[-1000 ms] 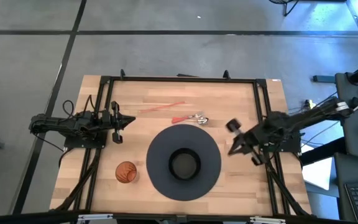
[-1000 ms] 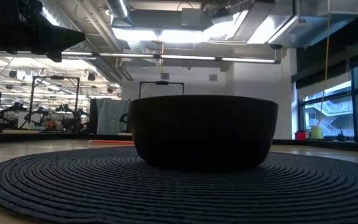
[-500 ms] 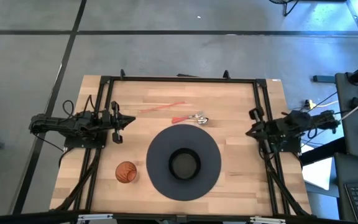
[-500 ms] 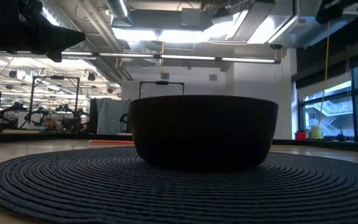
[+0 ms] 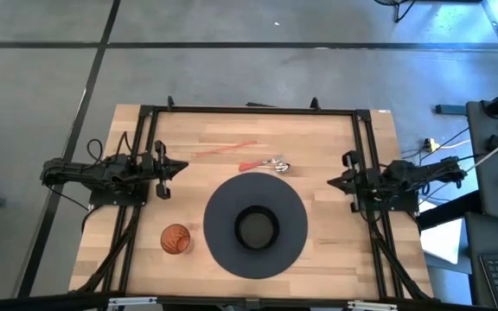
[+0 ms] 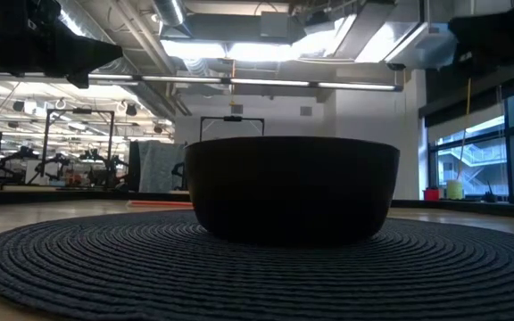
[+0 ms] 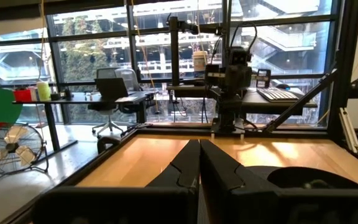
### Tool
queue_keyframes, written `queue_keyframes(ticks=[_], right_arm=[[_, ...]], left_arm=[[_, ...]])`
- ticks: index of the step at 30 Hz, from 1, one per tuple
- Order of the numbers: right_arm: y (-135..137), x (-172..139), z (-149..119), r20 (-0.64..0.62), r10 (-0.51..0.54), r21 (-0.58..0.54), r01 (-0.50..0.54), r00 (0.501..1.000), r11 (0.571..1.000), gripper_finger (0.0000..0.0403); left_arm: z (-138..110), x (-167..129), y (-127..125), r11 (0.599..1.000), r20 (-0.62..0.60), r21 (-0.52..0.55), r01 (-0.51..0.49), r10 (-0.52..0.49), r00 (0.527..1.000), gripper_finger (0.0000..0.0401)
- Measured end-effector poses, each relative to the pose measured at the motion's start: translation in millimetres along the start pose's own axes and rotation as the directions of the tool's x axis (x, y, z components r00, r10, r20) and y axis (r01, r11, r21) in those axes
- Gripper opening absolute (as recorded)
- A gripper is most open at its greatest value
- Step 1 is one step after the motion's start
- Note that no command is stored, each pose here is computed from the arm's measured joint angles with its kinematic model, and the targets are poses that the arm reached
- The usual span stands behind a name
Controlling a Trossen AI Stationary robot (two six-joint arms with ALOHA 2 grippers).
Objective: Pick & Place Utensil
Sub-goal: Put the red cup on the blue mat to the top right of the black bowl
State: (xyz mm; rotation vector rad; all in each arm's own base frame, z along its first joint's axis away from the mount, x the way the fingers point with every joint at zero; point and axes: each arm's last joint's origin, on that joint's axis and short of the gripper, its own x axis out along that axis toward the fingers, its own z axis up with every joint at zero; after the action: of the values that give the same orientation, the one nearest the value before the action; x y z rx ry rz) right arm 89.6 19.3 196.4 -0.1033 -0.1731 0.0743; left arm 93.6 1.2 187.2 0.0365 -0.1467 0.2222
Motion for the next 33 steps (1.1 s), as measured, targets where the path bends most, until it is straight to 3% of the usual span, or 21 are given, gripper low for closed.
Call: queue_keyframes(ticks=[6, 16, 27, 33], right_arm=[[2, 1, -16, -0.003, 0.001, -0.024, -0.001, 1.0, 1.0, 0.0005], [2, 1, -13, 0.018, 0.001, -0.021, -0.001, 1.0, 1.0, 0.0005], [4, 1, -13, 0.026, 0.049, -0.031, -0.048, 0.998, 0.998, 0.0005], [4, 1, -13, 0.025, 0.049, -0.072, -0.047, 0.998, 0.996, 0.0016]], left_arm=[[1, 0, 0, 1.0, 0.007, -0.002, 0.0, 0.0, 1.0, 0.0004], [3, 0, 0, 1.0, 0.031, -0.013, -0.002, 0.002, 1.0, 0.0004], [4, 0, 1, 0.987, 0.041, -0.161, -0.026, 0.033, 0.999, 0.0004], [13, -1, 3, 0.992, 0.122, -0.114, -0.059, 0.073, 0.99, 0.0004]])
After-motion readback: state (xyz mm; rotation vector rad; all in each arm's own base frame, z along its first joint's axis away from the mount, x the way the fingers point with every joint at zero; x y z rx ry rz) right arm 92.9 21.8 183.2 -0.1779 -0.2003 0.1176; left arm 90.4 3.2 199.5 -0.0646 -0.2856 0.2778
